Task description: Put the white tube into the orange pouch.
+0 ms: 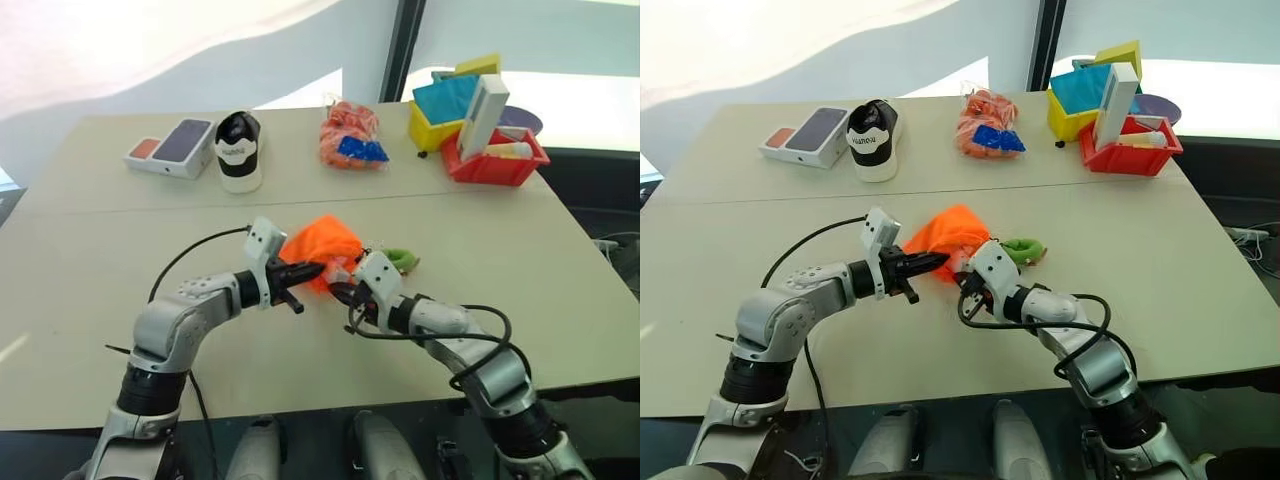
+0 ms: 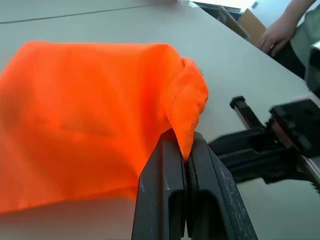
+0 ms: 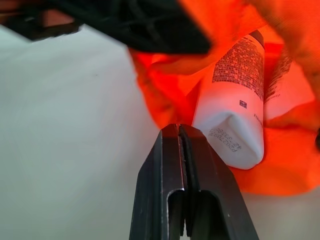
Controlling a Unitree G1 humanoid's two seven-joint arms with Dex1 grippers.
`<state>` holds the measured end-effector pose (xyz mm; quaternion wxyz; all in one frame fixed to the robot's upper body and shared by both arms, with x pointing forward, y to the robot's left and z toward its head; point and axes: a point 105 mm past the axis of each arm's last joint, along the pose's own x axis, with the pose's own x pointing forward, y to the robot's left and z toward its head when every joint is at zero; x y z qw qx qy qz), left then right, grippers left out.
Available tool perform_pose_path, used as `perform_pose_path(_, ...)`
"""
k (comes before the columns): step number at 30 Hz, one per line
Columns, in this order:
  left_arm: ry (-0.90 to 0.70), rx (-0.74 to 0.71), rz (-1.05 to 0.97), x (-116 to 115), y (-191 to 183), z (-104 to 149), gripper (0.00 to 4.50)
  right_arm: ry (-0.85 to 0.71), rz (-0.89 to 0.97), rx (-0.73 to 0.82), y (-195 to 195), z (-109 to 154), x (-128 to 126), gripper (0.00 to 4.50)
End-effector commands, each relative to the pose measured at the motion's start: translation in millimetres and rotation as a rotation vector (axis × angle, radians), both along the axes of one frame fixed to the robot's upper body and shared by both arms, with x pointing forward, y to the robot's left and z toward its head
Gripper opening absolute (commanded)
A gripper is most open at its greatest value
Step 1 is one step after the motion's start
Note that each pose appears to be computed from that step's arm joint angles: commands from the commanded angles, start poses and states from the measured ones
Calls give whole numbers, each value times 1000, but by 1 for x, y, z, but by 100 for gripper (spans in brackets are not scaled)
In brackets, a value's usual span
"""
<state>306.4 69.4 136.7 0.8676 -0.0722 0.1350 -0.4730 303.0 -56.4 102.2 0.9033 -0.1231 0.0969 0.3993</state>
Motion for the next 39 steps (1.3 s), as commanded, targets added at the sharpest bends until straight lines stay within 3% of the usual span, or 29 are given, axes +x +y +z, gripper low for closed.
perform_pose_path(1, -39, -3, -53, -10, -4, 9, 0, -83, -26, -2, 6, 8, 10, 5)
perform_pose_path(10, -41, 59, -50, -12, 6, -2, 0, -149, -43, 3, 10, 17, 15, 5)
perform_pose_path(16, -63, 138, -13, -8, 29, -9, 0, -93, 154, -19, -26, 28, -25, 5)
perform_pose_path(19, -63, 167, 2, -7, 42, -12, 0, -62, 185, -64, -45, 31, -36, 140)
perform_pose_path(21, -63, 174, 3, -7, 48, -13, 0, -75, 170, -95, -54, 35, -34, 248)
perform_pose_path(23, -65, 179, 2, -8, 53, -12, 0, -88, 160, -128, -59, 35, -31, 328)
perform_pose_path(34, -89, 181, -49, -11, 39, -16, 0, -182, 48, -312, -74, 8, 16, 328)
perform_pose_path(37, -81, 128, -68, -15, 34, -12, 82, -180, 50, -343, -76, -1, 21, 332)
perform_pose_path(39, -75, 89, -84, -18, 33, -7, 180, -178, 48, -357, -78, -3, 23, 332)
